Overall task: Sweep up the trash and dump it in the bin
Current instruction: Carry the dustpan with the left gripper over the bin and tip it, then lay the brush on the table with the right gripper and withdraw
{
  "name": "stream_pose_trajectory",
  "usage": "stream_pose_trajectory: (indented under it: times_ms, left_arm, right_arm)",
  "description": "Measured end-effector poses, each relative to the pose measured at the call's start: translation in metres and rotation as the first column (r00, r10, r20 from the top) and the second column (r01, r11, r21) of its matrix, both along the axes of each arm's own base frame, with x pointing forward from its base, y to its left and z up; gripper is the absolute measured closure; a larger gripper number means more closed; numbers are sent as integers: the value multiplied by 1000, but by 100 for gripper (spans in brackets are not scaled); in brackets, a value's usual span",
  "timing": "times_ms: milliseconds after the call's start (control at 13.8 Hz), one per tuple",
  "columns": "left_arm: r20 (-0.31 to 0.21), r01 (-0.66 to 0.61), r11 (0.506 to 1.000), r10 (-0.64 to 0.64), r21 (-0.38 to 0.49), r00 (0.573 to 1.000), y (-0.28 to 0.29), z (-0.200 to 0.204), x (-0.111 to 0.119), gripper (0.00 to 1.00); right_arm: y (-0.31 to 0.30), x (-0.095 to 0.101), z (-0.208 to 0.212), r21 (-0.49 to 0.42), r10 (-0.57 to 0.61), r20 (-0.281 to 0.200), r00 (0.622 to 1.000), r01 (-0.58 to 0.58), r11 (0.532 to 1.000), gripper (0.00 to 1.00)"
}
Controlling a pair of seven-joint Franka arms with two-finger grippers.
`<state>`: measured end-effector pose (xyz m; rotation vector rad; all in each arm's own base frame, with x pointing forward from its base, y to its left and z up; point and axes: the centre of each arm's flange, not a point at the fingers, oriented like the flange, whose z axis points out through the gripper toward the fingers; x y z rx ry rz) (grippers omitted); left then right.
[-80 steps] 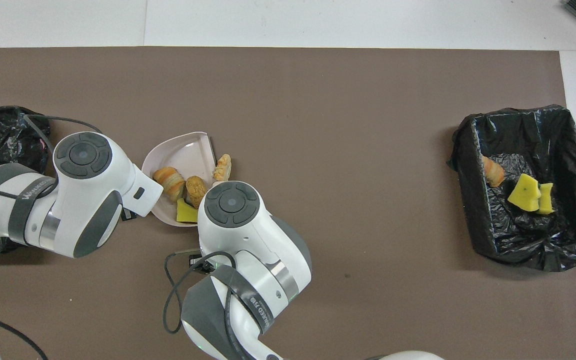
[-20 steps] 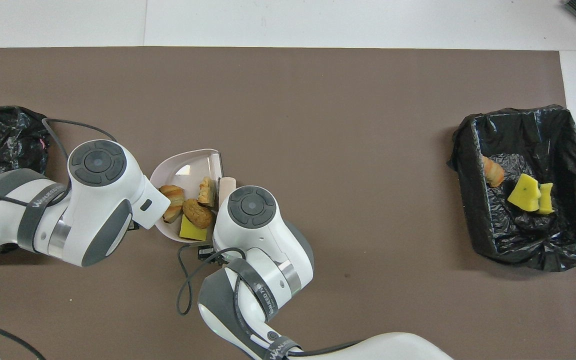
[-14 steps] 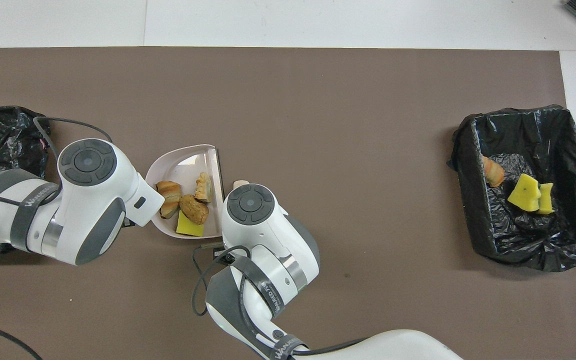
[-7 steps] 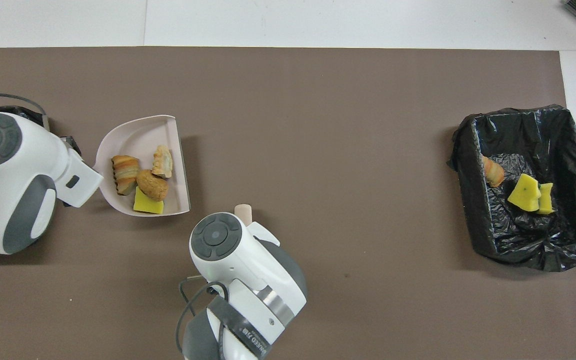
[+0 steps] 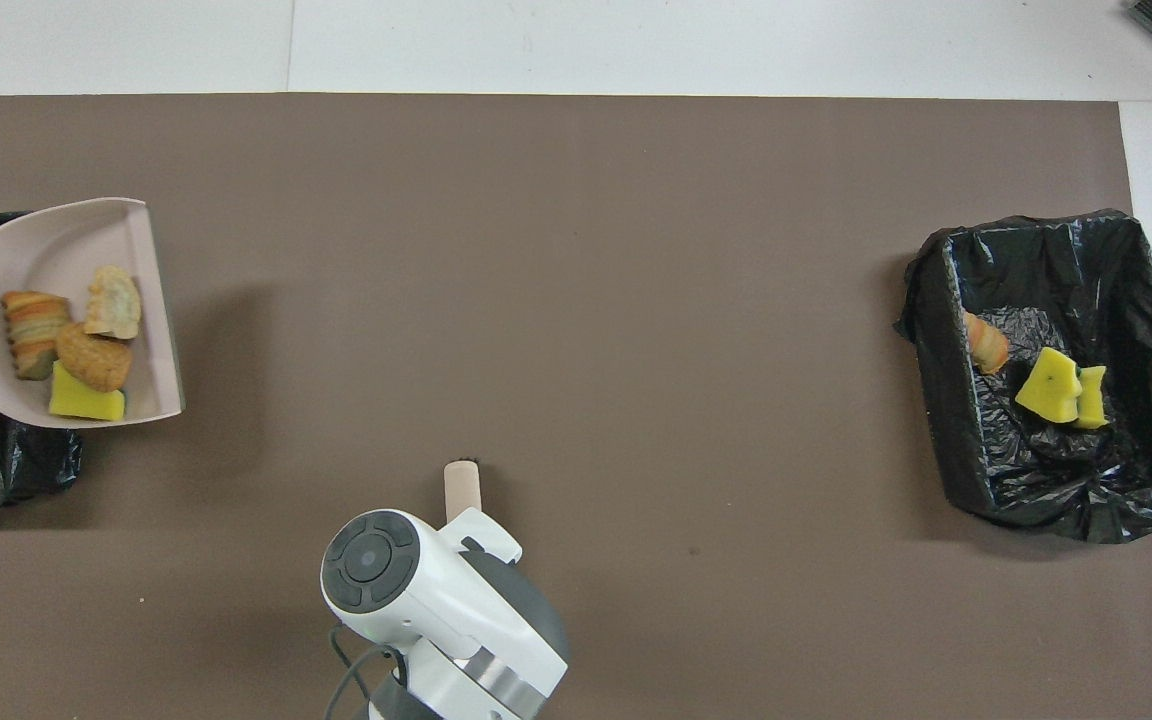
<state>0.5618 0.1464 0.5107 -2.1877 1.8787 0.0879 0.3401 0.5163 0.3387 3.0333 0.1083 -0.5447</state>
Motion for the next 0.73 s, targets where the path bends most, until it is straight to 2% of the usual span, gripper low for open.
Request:
stream_pose_trajectory:
  times_ms: [291, 436, 508, 726]
  left_arm:
    - [14, 63, 996, -64, 61, 998, 112, 39, -16, 68]
    - [11, 92, 991, -93, 102, 996, 150, 51, -18, 68]
    - [-4, 109, 983, -110, 150, 994, 158, 52, -15, 68]
    - [-91, 196, 927, -177, 320, 980, 164, 48, -4, 68]
  right_arm:
    - [-4, -5, -15, -26, -4, 3, 1000, 4, 1000, 74]
    - [-6, 0, -11, -51, 15, 36, 999, -13, 999, 58]
    - [-7, 5, -3, -62, 20, 45, 999, -17, 998, 43]
    - [-14, 33, 42, -69, 0, 55, 999, 4, 998, 13]
